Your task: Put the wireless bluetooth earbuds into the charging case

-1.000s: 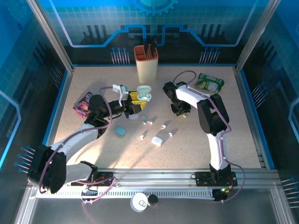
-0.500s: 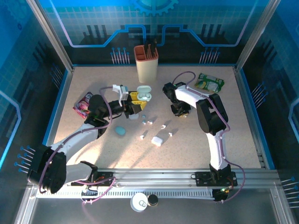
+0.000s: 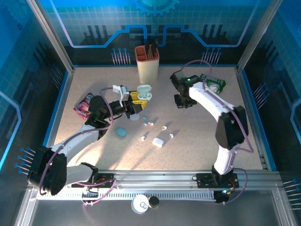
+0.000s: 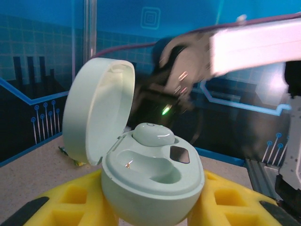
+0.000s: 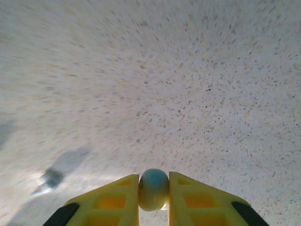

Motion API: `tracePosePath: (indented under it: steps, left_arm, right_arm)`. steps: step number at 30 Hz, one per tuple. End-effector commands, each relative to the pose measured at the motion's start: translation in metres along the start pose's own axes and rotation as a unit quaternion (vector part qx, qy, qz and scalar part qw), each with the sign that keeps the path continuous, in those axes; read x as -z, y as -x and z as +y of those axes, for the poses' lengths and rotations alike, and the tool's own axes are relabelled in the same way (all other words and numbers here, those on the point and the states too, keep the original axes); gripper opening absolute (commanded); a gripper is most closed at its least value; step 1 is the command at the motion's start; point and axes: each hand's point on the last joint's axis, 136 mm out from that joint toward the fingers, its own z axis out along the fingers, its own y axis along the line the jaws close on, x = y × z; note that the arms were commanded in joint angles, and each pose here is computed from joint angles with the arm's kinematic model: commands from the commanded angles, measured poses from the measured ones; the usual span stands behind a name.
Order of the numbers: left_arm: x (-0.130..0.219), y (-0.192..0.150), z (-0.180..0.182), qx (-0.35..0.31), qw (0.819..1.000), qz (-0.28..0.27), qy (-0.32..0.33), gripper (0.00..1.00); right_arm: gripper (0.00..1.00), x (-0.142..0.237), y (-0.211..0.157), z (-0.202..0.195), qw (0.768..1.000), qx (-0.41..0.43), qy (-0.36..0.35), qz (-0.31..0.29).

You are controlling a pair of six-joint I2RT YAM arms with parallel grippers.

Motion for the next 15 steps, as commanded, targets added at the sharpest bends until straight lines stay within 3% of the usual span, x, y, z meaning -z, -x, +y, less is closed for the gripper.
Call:
tracePosePath:
  steps: [1,8,15]
  left_arm:
    - [0.001,0.019,0.007,-0.044,0.998,-0.031,0.022,0.36]
    - [-0.009,0.023,0.021,-0.059,0.996,-0.046,0.053,0.36]
    - [-0.019,0.023,0.035,-0.077,0.993,-0.045,0.082,0.35]
  right_arm:
    - [0.18,0.048,-0.001,0.017,0.995,0.001,0.093,-0.02]
    - [0.18,0.139,0.014,0.065,0.958,0.007,0.272,-0.087]
    - [0.19,0.227,0.031,0.127,0.887,0.037,0.438,-0.139]
